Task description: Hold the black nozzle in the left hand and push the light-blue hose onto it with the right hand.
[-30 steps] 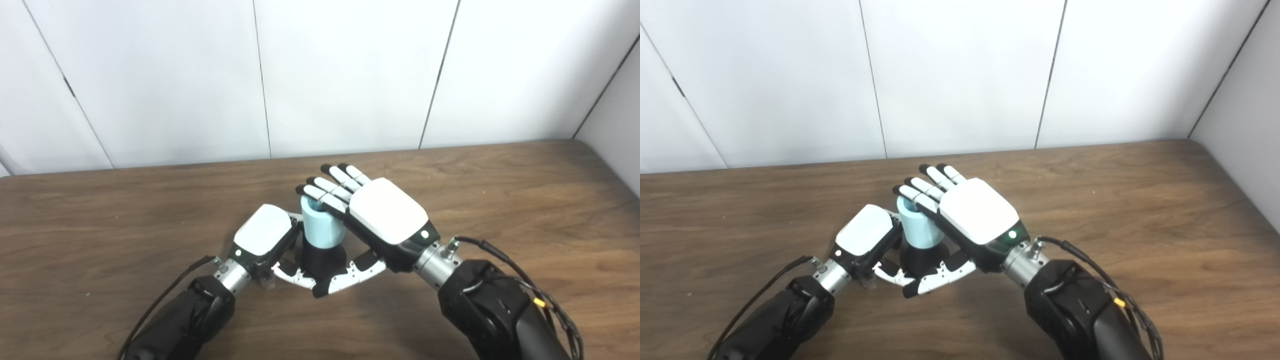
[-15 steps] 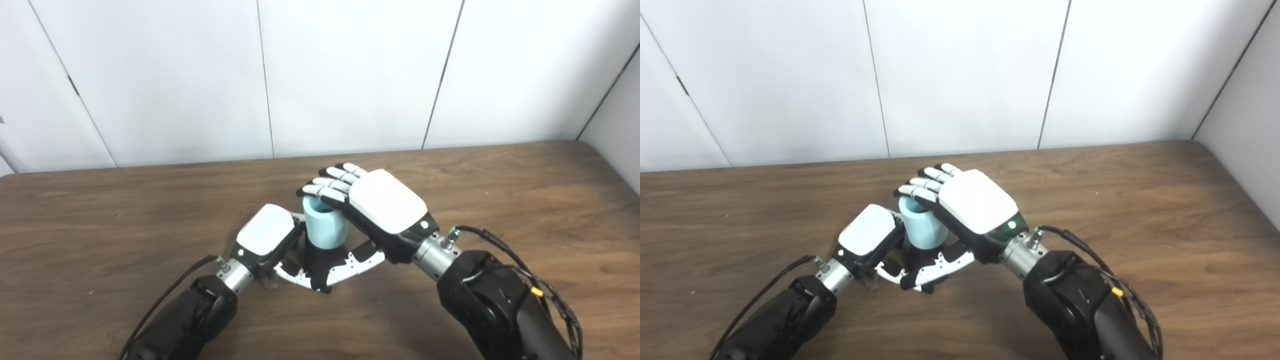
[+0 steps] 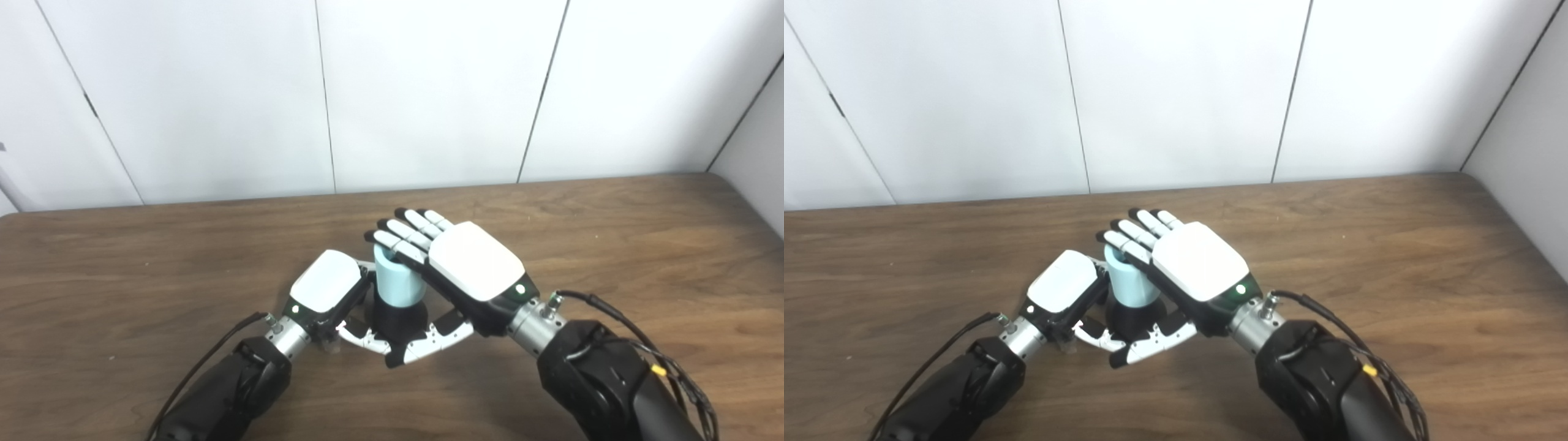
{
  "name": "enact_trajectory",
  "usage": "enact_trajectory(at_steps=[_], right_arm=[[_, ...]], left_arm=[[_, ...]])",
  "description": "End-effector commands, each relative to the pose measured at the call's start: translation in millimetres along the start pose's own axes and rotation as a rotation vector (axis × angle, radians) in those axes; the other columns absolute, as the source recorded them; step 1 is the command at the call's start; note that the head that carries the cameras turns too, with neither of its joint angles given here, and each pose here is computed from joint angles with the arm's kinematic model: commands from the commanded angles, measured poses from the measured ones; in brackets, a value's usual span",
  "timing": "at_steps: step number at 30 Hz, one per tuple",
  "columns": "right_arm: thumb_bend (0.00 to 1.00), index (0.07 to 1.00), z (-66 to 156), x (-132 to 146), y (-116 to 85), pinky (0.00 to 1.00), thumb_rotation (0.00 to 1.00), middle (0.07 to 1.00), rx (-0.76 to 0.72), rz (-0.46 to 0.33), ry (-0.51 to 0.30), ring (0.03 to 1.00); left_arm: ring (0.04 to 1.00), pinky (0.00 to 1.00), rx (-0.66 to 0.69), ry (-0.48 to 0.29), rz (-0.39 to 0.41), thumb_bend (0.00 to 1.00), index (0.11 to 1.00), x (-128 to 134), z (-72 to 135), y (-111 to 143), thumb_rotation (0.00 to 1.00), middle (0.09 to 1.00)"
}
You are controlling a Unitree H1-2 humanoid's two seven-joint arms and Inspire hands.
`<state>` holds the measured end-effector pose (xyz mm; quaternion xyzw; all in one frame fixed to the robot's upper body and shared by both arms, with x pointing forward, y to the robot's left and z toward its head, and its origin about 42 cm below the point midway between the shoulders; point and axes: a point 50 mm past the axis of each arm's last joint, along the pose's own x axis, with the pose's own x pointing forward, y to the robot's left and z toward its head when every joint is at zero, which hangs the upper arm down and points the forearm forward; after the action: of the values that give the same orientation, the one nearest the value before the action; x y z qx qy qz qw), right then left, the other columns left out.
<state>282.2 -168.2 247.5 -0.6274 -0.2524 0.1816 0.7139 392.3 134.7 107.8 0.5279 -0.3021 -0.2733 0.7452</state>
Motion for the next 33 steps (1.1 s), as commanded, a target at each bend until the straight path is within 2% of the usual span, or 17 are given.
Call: enact_trajectory(at_steps=[1,16,21,25,28,33], right_arm=[[0.87,0.909,-2,-17,41,0.97,0.8,0.951,0.002,0.239,0.001,0.999],[0.87,0.893,2,-23,43,0.97,0.78,0.94,0.005,0.256,0.008,0.987],[0.87,0.891,1,-22,43,0.95,0.78,0.935,0.014,0.236,0.009,0.982],[0.88,0.912,1,-20,39,0.92,0.74,0.947,0.046,0.106,0.011,0.977],[0.86,0.965,1,-17,31,0.98,0.71,0.99,0.064,-0.012,0.013,0.997],[0.83,1.0,0,-14,20,1.0,0.76,1.0,0.06,-0.096,0.029,1.0]], left_arm=[[0.391,0.3,-0.135,0.084,-0.384,0.5,0.537,-89,35,-117,0.0,0.449],[0.392,0.3,-0.137,0.085,-0.383,0.5,0.536,-89,36,-117,0.0,0.448],[0.399,0.32,-0.143,0.087,-0.385,0.5,0.535,-89,35,-117,0.0,0.457],[0.399,0.32,-0.141,0.083,-0.376,0.5,0.536,-88,35,-118,0.0,0.459],[0.401,0.32,-0.142,0.088,-0.386,0.5,0.534,-88,34,-120,0.0,0.457],[0.403,0.33,-0.126,0.083,-0.39,0.5,0.536,-86,34,-119,0.0,0.46]])
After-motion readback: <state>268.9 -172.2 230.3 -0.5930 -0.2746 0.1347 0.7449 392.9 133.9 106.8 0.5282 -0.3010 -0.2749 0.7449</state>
